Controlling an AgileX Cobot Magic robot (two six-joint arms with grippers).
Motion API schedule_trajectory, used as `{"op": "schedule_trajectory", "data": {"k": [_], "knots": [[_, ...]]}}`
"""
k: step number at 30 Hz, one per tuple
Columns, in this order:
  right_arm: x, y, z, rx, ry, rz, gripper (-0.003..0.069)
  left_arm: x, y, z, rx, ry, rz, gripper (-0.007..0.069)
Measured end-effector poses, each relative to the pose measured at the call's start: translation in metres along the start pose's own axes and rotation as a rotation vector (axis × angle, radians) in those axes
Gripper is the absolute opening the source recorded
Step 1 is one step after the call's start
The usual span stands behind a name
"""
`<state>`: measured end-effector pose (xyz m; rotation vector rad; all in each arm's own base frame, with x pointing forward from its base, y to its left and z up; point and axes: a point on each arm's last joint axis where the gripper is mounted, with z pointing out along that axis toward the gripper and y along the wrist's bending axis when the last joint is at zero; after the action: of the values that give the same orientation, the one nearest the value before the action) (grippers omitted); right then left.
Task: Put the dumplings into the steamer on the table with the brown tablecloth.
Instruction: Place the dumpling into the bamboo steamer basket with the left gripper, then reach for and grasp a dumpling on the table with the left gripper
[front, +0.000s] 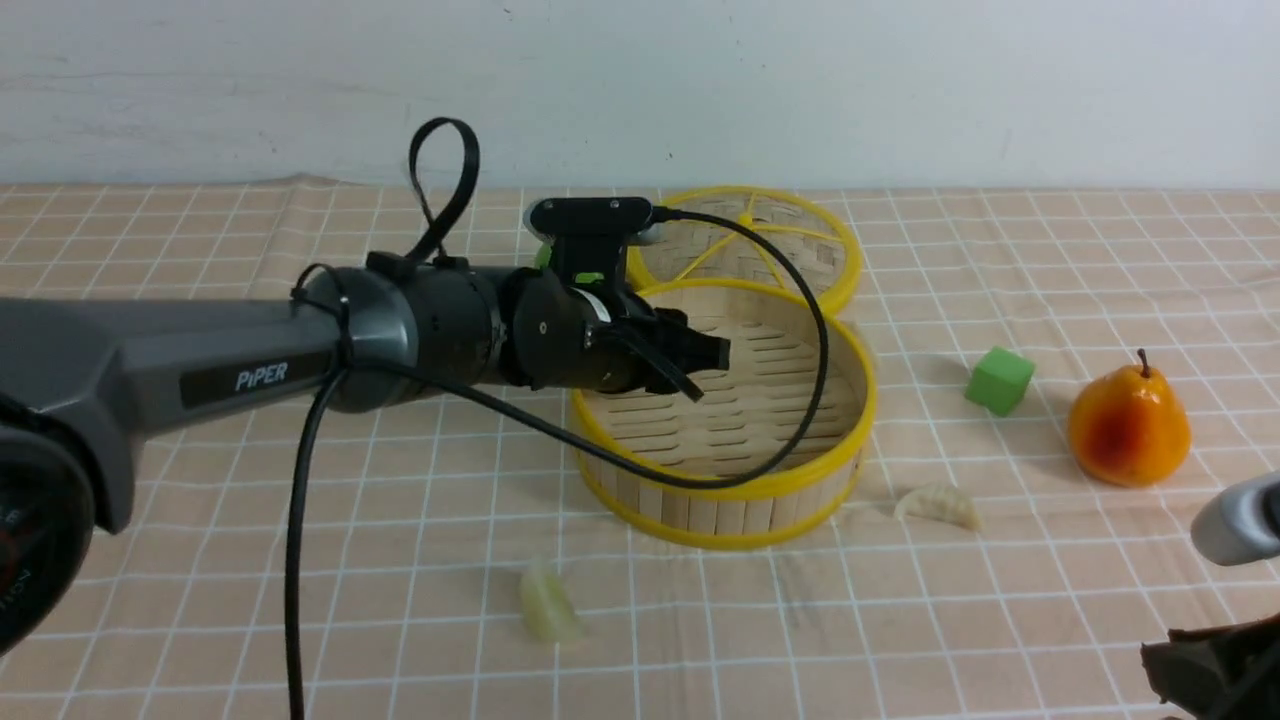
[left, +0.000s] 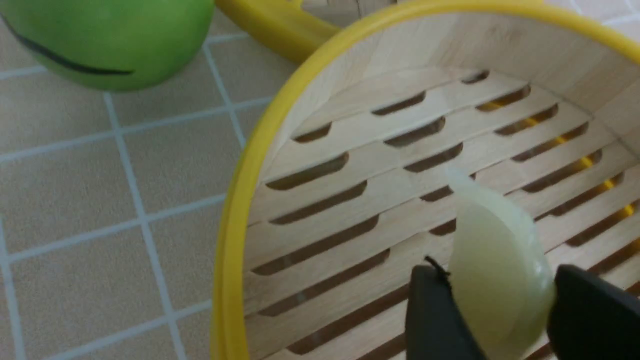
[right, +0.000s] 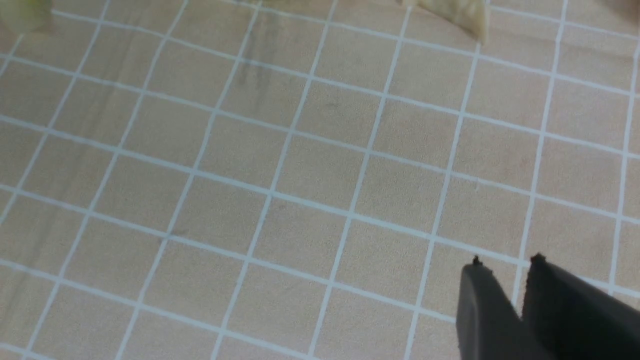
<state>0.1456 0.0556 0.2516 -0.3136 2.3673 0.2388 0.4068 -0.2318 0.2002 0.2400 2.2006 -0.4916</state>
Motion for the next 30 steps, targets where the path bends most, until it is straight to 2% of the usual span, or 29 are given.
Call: {"op": "schedule_trajectory", "data": {"k": [1, 6, 12, 13, 15, 16, 17, 21, 25, 30], "knots": [[0.0, 0.0, 0.0, 0.0, 0.0, -0.002, 0.0143, 0.0, -0.001, -0.002, 0.001, 0.011, -0.01, 0.0424], [0.0, 0.0, 0.0, 0.0, 0.0, -0.013, 0.0146, -0.015, -0.011, -0.036, 0.026, 0.087, -0.017, 0.0527], [0.001, 0.0, 0.0, -0.001, 0.007, -0.011, 0.0147, -0.055, -0.033, -0.142, 0.095, 0.126, 0.013, 0.0503], [0.001, 0.0, 0.0, -0.001, 0.007, -0.011, 0.0147, -0.055, -0.034, -0.146, 0.097, 0.13, 0.013, 0.0498], [0.003, 0.0, 0.002, -0.001, 0.009, -0.009, 0.0147, -0.054, -0.038, -0.183, 0.103, 0.227, 0.019, 0.0463], [0.003, 0.0, 0.002, -0.001, 0.009, -0.009, 0.0147, -0.054, -0.037, -0.183, 0.102, 0.226, 0.018, 0.0461], [0.005, 0.0, 0.003, -0.002, 0.006, -0.008, 0.0147, -0.046, -0.036, -0.192, 0.085, 0.311, 0.023, 0.0442], [0.009, 0.0, 0.006, -0.011, 0.001, 0.011, 0.015, -0.001, -0.016, -0.177, -0.025, 0.491, -0.007, 0.0405], [0.008, 0.0, 0.006, -0.013, -0.013, 0.014, 0.0151, 0.044, 0.004, -0.145, -0.107, 0.493, -0.079, 0.0395], [0.007, 0.0, 0.006, -0.014, -0.016, 0.015, 0.0155, 0.071, 0.014, -0.117, -0.121, 0.459, -0.178, 0.0395]]}}
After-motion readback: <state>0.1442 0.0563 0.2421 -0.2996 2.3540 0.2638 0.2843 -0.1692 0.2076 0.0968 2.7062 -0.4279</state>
